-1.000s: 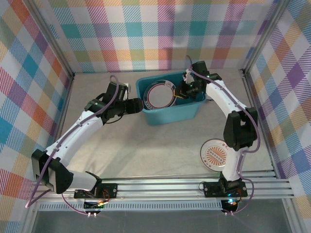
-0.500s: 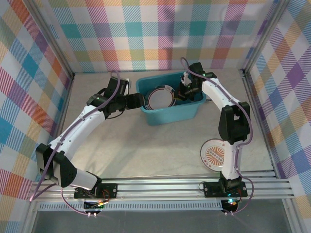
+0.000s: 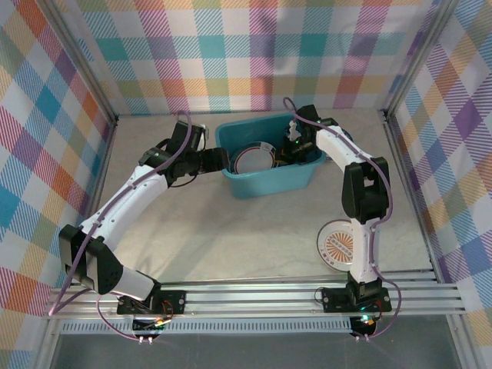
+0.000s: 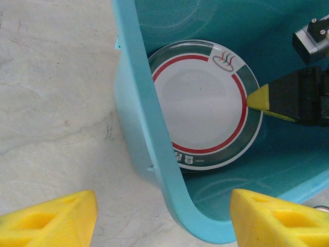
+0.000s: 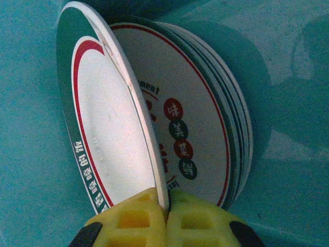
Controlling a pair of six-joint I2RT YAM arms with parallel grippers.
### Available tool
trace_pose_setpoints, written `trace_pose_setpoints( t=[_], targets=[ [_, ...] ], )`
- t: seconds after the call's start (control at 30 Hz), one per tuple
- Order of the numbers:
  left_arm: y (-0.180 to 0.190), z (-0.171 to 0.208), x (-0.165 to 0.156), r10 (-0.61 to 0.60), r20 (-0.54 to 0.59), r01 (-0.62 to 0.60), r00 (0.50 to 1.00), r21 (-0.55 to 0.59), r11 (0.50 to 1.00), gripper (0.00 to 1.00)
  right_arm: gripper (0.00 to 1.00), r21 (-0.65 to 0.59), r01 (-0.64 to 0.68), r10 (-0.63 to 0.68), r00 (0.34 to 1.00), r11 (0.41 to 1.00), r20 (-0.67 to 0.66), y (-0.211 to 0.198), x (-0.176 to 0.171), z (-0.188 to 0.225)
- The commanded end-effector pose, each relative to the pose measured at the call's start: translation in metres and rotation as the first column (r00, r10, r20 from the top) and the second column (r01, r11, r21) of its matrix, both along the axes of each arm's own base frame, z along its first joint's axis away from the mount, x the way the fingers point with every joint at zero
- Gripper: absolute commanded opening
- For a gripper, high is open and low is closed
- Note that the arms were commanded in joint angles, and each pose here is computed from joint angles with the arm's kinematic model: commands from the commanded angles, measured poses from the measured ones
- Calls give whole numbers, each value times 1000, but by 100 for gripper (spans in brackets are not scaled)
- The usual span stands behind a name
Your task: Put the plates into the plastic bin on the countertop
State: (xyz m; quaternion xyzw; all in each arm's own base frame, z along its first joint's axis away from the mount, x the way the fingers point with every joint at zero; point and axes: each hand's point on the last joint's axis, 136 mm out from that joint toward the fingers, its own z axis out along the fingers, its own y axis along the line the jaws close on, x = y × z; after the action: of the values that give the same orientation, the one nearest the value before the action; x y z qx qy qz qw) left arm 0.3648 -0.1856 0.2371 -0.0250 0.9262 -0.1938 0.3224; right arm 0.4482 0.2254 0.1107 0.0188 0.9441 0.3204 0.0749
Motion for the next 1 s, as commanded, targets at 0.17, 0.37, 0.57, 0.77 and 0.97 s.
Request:
trace_pose_setpoints(
  t=[0.17,0.37,0.57,0.77,0.97],
  targets=[
    [-3,13,5,-2,7,2,1000,-32,999,69,25,-3,0,0,1000,1000,31,-3,10,-4],
    [-5,11,6,-6,0,6,1000,-35,999,69,61,-18,26,-25,998,999,61,-7,12,5],
    [-7,15,6,-12,4,12,1000,-43,999,69,78,-35,47,-43,991,998,126,-13,15,27],
    [-6,21,2,-9,12,10,1000,-67,998,68,84,12,36,-38,981,999,192,-9,12,63],
    [-3,26,-8,8,6,-8,1000,-91,996,68,84,43,30,-40,963,999,268,-11,0,105]
  ],
)
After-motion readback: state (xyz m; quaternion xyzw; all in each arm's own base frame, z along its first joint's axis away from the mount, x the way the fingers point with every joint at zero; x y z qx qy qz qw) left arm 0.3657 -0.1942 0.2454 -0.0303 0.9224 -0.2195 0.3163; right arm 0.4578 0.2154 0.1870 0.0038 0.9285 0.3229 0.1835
